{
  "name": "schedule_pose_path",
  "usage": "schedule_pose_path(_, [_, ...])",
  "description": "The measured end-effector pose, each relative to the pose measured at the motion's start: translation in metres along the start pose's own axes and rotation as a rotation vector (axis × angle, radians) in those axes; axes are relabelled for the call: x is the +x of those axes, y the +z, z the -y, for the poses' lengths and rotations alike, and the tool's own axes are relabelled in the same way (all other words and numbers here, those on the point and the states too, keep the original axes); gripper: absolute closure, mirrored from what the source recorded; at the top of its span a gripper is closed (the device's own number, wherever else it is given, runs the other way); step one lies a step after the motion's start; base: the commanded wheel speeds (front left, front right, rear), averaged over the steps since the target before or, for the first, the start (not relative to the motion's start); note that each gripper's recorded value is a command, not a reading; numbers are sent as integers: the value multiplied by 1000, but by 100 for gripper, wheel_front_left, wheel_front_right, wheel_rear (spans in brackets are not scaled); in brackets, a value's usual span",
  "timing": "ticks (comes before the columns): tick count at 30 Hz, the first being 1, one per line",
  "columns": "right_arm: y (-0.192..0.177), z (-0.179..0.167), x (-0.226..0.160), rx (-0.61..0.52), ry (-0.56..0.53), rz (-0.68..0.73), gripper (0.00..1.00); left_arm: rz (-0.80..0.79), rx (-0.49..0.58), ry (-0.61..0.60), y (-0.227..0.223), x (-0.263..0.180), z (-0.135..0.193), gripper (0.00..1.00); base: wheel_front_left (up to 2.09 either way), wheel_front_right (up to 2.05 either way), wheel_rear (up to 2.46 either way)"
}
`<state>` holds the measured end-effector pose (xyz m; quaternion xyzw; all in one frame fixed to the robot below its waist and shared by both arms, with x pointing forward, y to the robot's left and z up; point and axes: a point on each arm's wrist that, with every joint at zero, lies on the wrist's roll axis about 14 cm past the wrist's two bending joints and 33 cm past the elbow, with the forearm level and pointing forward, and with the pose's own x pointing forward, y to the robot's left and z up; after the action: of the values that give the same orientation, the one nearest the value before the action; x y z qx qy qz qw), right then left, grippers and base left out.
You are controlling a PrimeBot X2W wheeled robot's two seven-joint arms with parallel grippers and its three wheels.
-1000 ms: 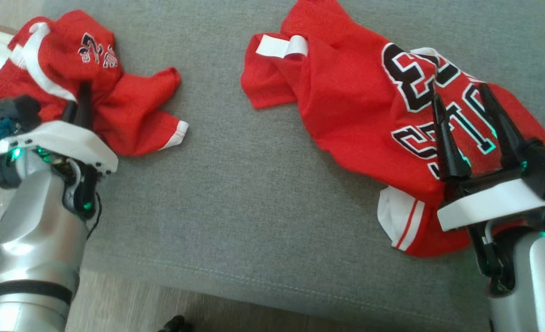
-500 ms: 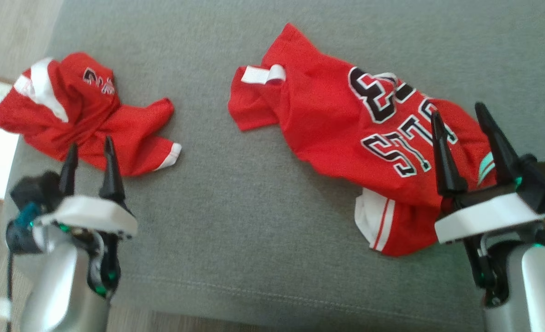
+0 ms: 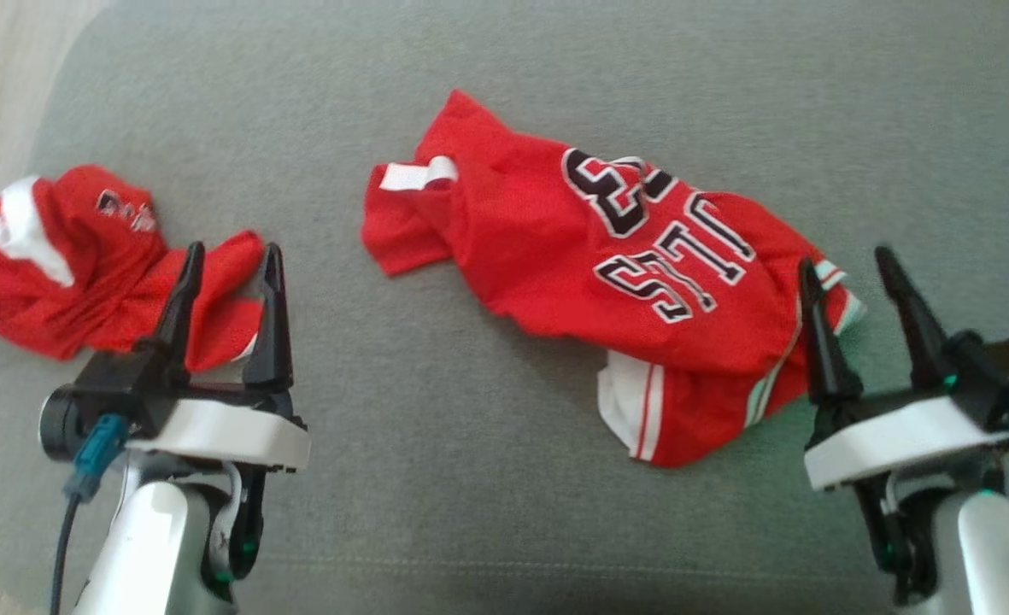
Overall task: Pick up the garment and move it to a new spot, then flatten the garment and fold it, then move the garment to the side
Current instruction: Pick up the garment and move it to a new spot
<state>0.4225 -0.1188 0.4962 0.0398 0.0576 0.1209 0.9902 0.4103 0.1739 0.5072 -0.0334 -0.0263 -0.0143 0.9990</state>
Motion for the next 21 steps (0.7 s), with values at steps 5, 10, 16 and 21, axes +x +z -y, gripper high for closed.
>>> schedule_pose_path(5, [-6,10,-19,13,-40,-19,0,3,4,-37,6,3,14,0,0,0,0])
schedule_pose_path(10, [0,15,-33,21,-65,1,0,-28,5,-63,1,-8,23,0,0,0,0])
schedule_pose_path(16, [1,16,-46,22,-77,1,0,-37,8,-95,3,-15,33,0,0,0,0])
schedule_pose_path(21, [3,16,-54,21,-85,10,0,-49,9,-98,1,-23,35,0,0,0,0])
